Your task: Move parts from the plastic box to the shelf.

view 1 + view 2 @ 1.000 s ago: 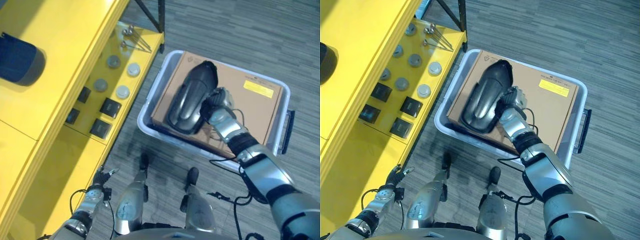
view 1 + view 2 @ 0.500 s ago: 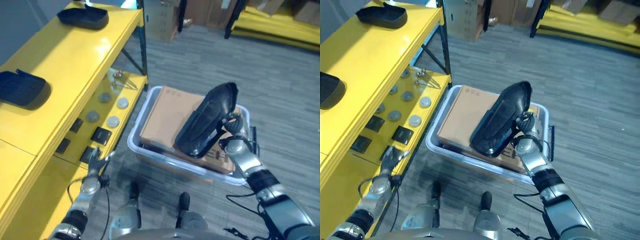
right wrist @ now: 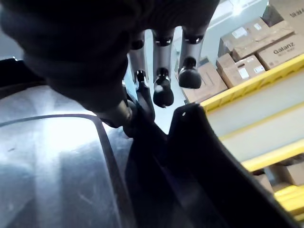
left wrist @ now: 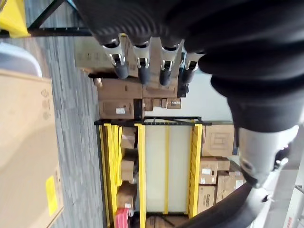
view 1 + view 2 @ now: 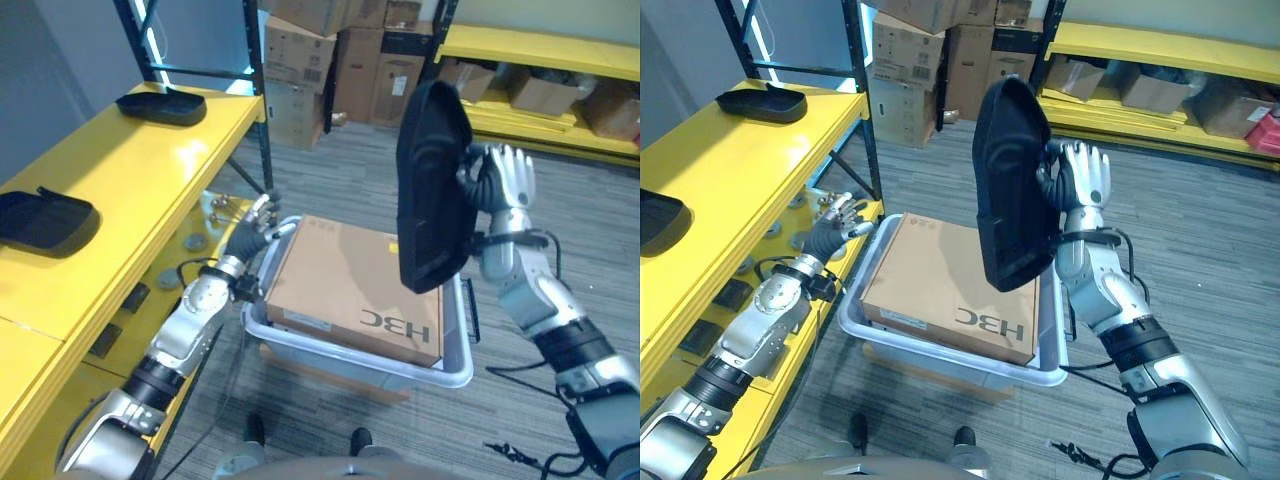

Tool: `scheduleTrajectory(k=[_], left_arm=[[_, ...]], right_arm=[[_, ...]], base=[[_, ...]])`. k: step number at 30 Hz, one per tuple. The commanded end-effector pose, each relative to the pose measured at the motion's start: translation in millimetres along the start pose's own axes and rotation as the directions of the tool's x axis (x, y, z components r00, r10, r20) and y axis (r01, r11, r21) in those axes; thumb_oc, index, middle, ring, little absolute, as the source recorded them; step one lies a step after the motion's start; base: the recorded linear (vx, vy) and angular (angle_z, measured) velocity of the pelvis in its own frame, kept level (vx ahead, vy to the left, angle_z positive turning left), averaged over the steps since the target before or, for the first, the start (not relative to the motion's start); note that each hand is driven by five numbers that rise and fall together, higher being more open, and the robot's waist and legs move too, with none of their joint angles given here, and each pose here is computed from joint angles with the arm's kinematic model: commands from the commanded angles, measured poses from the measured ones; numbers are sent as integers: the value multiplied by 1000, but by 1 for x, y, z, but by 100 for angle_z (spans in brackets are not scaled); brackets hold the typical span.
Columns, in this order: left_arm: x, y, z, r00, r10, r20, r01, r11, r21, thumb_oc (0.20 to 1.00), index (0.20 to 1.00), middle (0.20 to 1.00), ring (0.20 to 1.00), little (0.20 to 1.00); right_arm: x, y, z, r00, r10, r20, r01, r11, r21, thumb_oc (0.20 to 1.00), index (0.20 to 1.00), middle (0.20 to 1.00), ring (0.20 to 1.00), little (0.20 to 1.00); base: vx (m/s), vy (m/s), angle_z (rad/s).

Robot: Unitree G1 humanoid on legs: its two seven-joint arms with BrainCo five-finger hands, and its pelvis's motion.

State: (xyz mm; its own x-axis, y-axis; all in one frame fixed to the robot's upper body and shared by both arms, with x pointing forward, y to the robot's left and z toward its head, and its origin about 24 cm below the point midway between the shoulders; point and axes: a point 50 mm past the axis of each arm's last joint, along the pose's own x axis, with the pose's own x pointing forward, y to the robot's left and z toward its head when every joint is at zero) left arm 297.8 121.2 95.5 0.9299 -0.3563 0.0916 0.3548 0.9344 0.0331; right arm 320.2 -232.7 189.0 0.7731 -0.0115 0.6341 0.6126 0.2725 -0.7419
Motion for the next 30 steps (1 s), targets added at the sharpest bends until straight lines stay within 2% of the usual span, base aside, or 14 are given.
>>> scheduleTrajectory(k=[1,4,10,17,20,24,30], left_arm=[[20,-12,20,994,-85,64,86,996,-4,1000,1000,1000,1000,1000],[25,-22,24,989,-121,81,120,993,21,1000,1000,1000,1000,1000],[34,-37,27,975,-209,73,211,977,-25,1000,1000,1000,1000,1000],[39,-52,39,941,-322,106,320,947,39,1000,1000,1000,1000,1000],[40,-50,40,941,-327,89,318,942,105,1000,1000,1000,1000,1000],[39,-45,39,943,-326,66,312,937,159,1000,1000,1000,1000,1000],[39,-43,36,950,-312,27,301,932,200,1000,1000,1000,1000,1000]], right_arm=[[39,-42,37,956,-204,211,206,978,12,200,200,200,200,200],[43,-44,47,951,-202,235,196,979,45,200,200,200,200,200],[46,-43,67,933,-205,297,184,978,97,200,200,200,200,200],[46,-28,85,928,-149,342,120,987,107,200,200,200,200,200],[46,-19,88,930,-108,353,96,994,50,200,200,200,200,200],[50,-11,84,939,-50,340,88,991,-99,200,200,200,200,200],[50,1,77,957,-9,289,51,989,-136,200,200,200,200,200]], base=[[-5,-6,-10],[-9,-2,-9],[-13,5,-5],[2,21,-2],[7,30,0],[0,0,0],[0,0,0]])
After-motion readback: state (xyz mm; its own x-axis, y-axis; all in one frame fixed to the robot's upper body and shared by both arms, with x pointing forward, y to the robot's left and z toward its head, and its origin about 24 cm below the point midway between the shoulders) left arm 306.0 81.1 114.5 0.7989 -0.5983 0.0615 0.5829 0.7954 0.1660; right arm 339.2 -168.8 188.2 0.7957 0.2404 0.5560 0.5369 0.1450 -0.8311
